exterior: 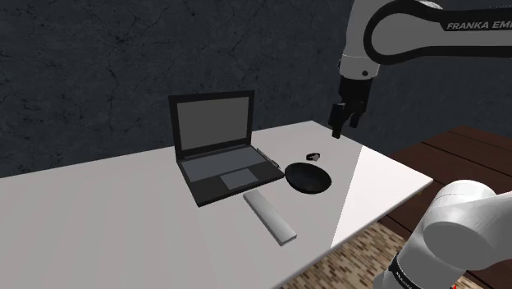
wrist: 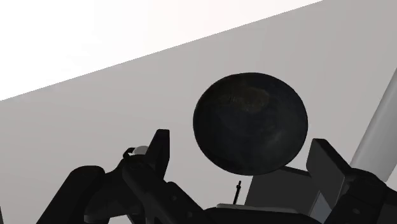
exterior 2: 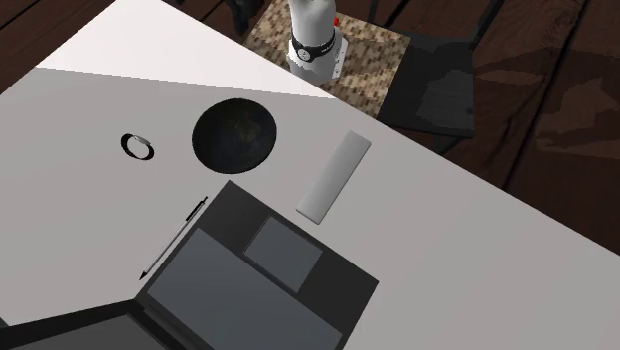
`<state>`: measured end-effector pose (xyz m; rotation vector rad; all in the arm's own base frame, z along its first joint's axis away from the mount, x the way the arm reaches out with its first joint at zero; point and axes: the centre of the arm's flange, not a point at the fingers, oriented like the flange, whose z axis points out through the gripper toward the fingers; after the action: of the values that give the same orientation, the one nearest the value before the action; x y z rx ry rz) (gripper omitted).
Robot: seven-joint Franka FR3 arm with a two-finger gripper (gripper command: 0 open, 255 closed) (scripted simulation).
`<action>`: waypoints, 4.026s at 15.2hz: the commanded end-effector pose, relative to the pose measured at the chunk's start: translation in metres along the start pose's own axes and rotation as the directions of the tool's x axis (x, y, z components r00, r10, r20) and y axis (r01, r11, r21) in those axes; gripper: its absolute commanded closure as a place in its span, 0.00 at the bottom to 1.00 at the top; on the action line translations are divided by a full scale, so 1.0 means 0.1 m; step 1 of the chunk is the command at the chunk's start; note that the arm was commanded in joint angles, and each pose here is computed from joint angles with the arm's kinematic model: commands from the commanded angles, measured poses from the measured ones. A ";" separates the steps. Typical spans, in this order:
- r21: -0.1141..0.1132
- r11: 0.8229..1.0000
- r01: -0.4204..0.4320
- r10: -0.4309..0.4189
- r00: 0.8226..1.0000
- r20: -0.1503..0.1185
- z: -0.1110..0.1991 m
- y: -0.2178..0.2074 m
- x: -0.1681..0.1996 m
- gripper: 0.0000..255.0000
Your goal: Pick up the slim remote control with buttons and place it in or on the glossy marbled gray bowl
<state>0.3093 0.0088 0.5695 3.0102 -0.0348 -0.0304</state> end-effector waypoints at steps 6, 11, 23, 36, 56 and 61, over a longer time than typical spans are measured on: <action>0.024 1.000 0.012 -0.012 1.000 -0.007 0.38 -0.48 0.12 0.00; 0.048 0.999 0.025 -0.024 1.000 -0.014 0.75 -0.98 0.25 0.00; 0.104 0.993 0.055 -0.052 0.998 -0.033 1.58 -2.21 0.52 0.00; 0.111 0.992 0.059 -0.056 0.998 -0.035 2.08 -2.42 0.57 0.00; 0.111 0.992 0.059 -0.056 0.998 -0.035 1.77 -2.38 0.56 1.00; 0.111 0.992 0.059 -0.056 0.998 -0.035 1.50 -2.34 0.56 1.00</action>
<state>0.3666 0.2204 0.3839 3.1231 0.0553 0.0148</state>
